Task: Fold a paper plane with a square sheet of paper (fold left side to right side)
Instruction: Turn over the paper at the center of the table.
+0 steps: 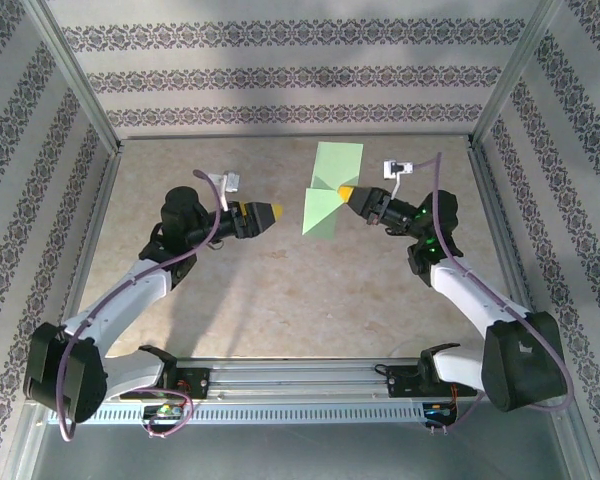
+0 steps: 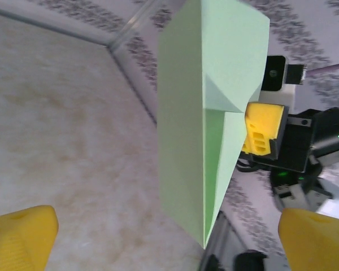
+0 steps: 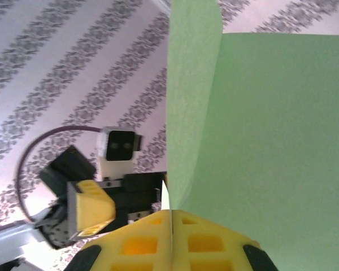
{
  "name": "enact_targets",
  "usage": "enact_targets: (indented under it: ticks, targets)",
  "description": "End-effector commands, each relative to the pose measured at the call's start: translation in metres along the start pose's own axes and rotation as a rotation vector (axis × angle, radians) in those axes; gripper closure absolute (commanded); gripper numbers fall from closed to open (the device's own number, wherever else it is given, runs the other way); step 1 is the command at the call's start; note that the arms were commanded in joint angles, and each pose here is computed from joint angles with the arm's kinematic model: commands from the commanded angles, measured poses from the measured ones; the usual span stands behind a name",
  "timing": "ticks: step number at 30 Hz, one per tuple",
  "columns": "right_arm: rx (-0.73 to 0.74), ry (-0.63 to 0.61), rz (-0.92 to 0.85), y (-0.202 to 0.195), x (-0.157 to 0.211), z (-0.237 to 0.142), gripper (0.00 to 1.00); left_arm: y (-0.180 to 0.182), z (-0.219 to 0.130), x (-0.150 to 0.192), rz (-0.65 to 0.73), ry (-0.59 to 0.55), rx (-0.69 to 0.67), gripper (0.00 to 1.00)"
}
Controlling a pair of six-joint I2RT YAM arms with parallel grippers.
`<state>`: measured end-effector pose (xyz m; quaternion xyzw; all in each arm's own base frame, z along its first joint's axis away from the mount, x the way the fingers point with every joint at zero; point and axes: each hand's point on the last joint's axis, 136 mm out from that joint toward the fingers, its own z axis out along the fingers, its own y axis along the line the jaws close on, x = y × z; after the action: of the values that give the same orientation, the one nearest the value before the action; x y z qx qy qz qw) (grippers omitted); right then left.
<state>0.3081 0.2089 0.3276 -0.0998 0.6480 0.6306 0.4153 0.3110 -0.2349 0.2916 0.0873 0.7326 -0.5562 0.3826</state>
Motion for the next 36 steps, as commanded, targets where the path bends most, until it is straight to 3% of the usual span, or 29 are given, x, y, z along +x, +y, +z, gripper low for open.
enact_targets:
  ticks: [1, 12, 16, 30, 36]
  targets:
    - [-0.126, -0.014, -0.063, 0.045, -0.016, -0.001, 1.0, -0.055, 0.005, -0.017, 0.001, 0.006, 0.249, 0.0]
    - [-0.15, -0.002, -0.045, 0.05, -0.008, 0.012, 1.0, -0.075, 0.027, -0.007, 0.024, 0.059, 0.327, 0.01]
    - [-0.165, 0.013, -0.037, 0.052, -0.004, 0.019, 1.0, -0.077, 0.033, -0.005, 0.019, 0.07, 0.347, 0.06]
    - [-0.156, 0.022, -0.001, 0.042, 0.004, 0.026, 1.0, -0.077, 0.038, -0.002, 0.011, 0.091, 0.357, 0.54]
    - [-0.144, 0.018, 0.005, 0.037, 0.006, 0.025, 0.97, -0.075, 0.037, -0.002, 0.017, 0.089, 0.338, 0.7]
